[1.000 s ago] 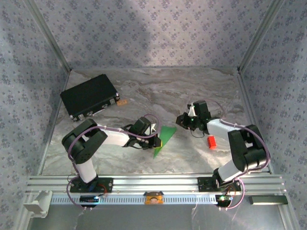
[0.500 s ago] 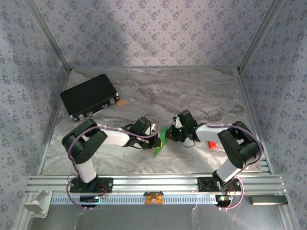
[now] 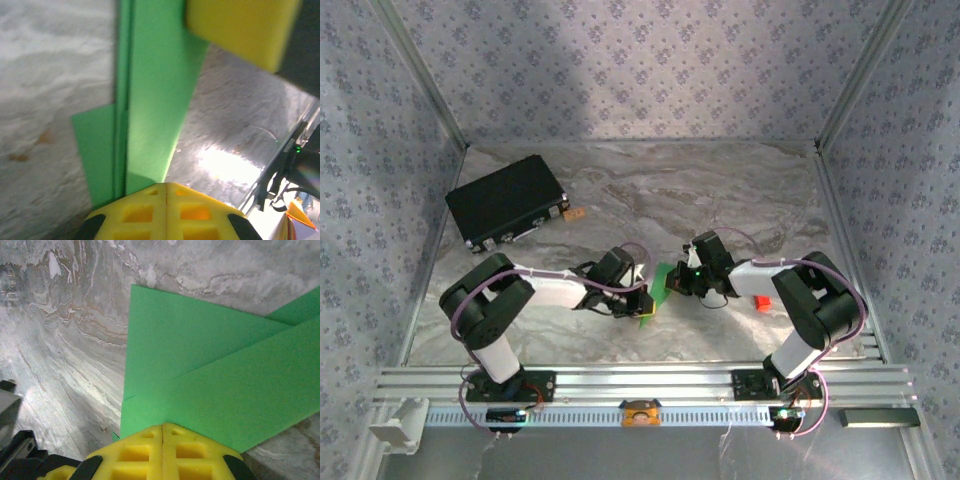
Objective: Fold a paper plane with a square sheet of paper (pick it up from the middle)
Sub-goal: Fold the wing for the fifth time at the center of the table.
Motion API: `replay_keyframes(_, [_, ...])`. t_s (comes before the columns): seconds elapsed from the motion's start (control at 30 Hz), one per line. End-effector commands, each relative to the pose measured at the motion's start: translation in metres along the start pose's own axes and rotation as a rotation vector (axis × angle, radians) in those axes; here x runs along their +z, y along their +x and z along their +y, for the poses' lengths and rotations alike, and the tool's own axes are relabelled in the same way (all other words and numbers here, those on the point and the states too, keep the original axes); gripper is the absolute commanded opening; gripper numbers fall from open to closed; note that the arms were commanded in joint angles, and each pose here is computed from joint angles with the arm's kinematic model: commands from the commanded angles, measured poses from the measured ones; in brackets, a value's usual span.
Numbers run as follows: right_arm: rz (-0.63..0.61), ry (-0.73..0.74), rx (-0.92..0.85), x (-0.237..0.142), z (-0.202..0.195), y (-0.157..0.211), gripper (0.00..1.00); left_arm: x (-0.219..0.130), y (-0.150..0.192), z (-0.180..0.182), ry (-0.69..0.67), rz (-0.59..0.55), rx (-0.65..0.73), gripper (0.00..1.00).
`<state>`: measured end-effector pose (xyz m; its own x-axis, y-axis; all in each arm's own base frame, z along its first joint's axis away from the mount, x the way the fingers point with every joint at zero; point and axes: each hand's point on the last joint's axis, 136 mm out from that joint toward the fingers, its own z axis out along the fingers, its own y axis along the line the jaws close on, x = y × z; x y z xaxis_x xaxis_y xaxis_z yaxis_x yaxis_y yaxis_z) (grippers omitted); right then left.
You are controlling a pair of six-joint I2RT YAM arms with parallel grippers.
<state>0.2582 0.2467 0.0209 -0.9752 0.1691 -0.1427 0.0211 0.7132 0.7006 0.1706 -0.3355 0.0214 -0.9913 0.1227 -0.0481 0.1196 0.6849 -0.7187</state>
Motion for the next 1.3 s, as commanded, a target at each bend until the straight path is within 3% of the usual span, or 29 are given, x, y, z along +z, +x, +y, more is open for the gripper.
replay_keyframes(0.0, [0.0,-0.029,-0.002,-0.003,0.005,0.001,0.07,0.008,0.018,0.023,-0.053,0.049,-0.039,0.0])
replay_keyframes(0.3, [0.043,-0.105,-0.098,-0.009,0.038,0.017,0.1,0.009,0.018,0.032,-0.061,0.024,-0.072,0.0])
replay_keyframes(0.63, [0.113,-0.025,-0.062,0.01,0.004,0.051,0.08,0.009,0.016,0.031,-0.066,0.016,-0.077,0.0])
replay_keyframes(1.03, [0.018,-0.021,-0.042,-0.001,-0.002,0.001,0.08,0.01,0.018,0.032,-0.062,0.025,-0.076,0.0])
replay_keyframes(1.27, [-0.041,-0.03,0.048,-0.011,-0.03,-0.027,0.08,0.011,0.018,0.032,-0.059,0.026,-0.074,0.0])
